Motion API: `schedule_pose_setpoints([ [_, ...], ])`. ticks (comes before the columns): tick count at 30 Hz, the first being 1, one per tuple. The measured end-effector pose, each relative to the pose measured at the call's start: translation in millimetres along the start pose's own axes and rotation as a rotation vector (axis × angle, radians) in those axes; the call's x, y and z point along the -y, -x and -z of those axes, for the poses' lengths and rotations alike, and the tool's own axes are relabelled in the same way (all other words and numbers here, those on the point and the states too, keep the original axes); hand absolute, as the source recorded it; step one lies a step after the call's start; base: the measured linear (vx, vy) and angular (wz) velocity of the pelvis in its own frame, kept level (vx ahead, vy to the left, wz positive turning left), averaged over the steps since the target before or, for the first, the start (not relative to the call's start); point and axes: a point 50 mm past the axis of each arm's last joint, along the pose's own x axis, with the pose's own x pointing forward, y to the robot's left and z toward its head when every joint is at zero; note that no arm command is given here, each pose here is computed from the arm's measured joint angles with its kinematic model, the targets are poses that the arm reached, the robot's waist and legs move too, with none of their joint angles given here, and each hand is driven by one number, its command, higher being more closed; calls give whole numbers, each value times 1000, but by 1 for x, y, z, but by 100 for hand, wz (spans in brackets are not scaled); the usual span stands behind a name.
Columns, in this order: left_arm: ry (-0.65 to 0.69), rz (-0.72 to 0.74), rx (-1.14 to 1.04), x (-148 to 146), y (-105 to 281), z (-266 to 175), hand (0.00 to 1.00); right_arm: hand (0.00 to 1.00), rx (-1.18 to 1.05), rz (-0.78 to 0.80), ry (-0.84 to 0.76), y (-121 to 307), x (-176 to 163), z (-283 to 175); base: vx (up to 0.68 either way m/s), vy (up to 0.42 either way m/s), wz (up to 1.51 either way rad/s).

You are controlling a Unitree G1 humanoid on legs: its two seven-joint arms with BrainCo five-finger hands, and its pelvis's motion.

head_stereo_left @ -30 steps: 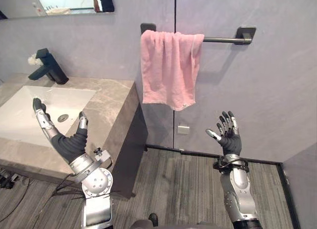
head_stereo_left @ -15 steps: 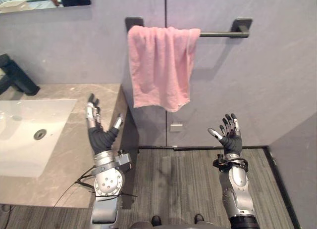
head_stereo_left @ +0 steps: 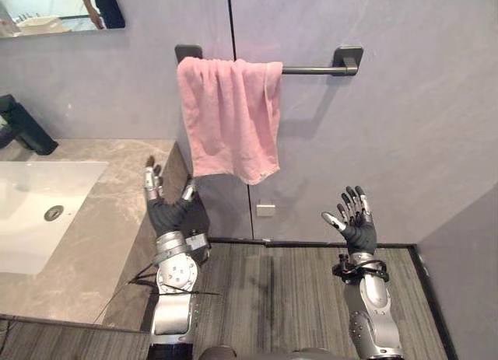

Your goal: Organize washtable

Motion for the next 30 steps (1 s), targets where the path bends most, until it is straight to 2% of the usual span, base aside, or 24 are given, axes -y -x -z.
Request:
schedule_pose_setpoints([
  [6,-16,-57,40,-7,0,-8,0,0,89,9,16,-7,5,-20,72,22,16],
  [13,49,-34,161,-8,8,-34,0,0,201,99,33,-19,3,-36,256,286,-28],
  [17,83,36,77,0,13,-20,0,0,219,137,75,-23,3,-38,369,256,-46],
  [25,20,109,-37,0,21,8,0,0,133,241,105,-13,30,-20,265,35,-22],
  [27,43,131,-92,1,29,15,0,0,78,285,143,-4,47,-12,236,-69,39],
  [30,99,165,-144,-4,36,21,0,0,23,254,155,-4,49,-6,185,-90,14],
])
